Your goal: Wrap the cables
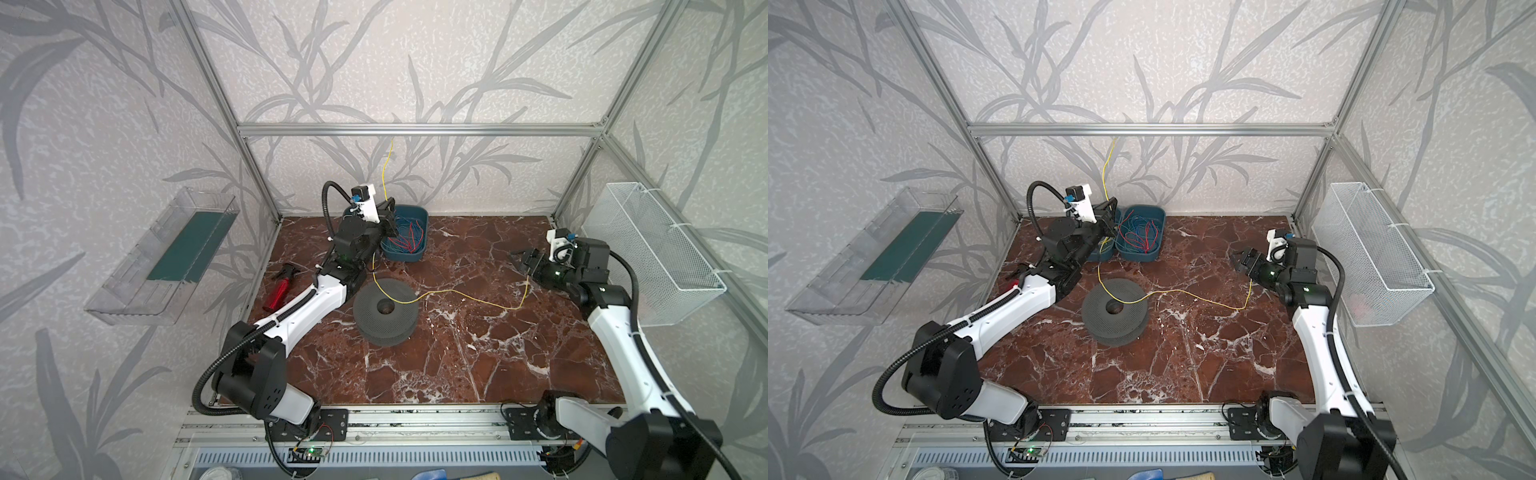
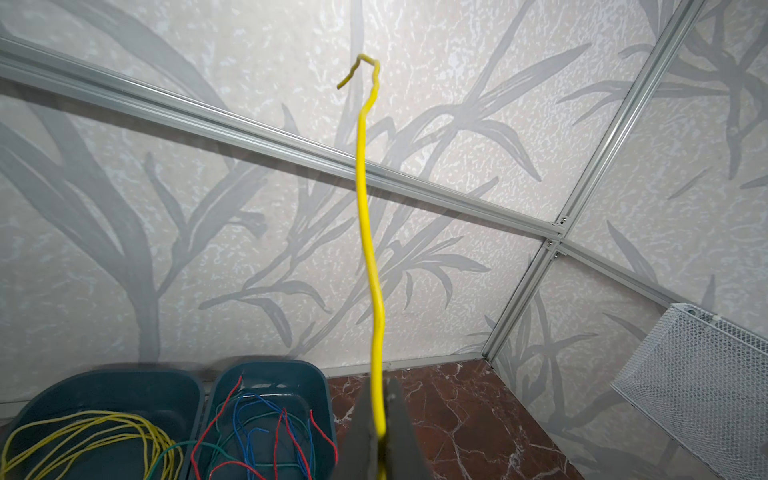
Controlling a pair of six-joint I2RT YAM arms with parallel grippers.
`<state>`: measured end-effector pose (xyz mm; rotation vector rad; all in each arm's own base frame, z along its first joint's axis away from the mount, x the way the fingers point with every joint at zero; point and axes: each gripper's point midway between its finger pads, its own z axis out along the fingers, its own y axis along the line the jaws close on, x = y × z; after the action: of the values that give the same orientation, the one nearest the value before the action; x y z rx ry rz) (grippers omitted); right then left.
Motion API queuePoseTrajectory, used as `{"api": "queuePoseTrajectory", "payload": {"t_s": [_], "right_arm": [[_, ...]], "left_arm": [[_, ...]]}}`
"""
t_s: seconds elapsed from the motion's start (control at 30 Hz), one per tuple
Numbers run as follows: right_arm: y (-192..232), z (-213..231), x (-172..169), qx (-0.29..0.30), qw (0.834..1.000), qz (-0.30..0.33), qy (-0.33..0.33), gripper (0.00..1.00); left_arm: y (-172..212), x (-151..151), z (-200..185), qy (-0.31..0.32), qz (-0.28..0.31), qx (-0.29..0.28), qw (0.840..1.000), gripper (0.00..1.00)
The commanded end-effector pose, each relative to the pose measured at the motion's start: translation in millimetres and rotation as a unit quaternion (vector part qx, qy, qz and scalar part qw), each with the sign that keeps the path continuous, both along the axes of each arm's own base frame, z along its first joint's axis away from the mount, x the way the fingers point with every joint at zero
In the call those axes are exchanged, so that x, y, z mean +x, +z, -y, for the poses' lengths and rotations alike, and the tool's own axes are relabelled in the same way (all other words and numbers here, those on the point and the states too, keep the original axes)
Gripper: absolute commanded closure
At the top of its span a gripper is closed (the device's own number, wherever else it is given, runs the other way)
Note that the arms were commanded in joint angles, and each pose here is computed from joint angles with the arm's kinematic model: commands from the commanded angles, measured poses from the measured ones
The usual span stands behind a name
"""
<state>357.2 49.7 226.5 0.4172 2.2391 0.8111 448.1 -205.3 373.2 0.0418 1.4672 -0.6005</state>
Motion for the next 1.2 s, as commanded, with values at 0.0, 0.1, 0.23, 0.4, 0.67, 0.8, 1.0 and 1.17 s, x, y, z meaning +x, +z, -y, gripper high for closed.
{"api": "queuePoseTrajectory", "payload": {"t_s": [0.0,0.1,0.23,0.4,0.67,0.8,1.0,1.17], "right_arm": [[-67.5,14.5,8.9,-0.058,0.992,-0.107,-0.023,0.13],[-98.0,19.4,9.9,-0.099,0.981,-0.165,-0.026,0.12],[-109.7,31.0,7.6,-0.162,0.966,-0.200,-0.038,0.11],[-136.8,40.1,-10.4,-0.209,0.944,-0.254,-0.031,0.10],[-68.4,35.8,-26.5,-0.207,0.962,-0.174,-0.038,0.08],[-23.9,32.2,-35.1,-0.218,0.969,-0.113,-0.039,0.08],[80.9,-72.0,-38.5,-0.107,0.981,0.117,0.112,0.24],[143.6,-154.3,-24.8,-0.036,0.950,0.230,0.210,0.62]], "left_arm": [[28.0,-3.6,-3.3,0.019,0.037,0.018,0.999,1.00],[31.3,-4.4,-5.1,0.031,0.043,0.035,0.998,1.00],[29.3,-5.7,-8.1,0.046,0.050,0.048,0.997,1.00],[25.7,-9.1,-3.9,0.049,0.059,0.063,0.995,1.00],[16.0,-11.3,-1.2,0.065,0.061,0.086,0.992,1.00],[10.5,-14.7,2.6,0.059,0.058,0.081,0.993,1.00],[-2.2,-29.3,26.0,0.007,0.065,0.073,0.995,1.00],[-11.2,-54.9,54.8,-0.049,0.083,0.074,0.993,1.00]]}}
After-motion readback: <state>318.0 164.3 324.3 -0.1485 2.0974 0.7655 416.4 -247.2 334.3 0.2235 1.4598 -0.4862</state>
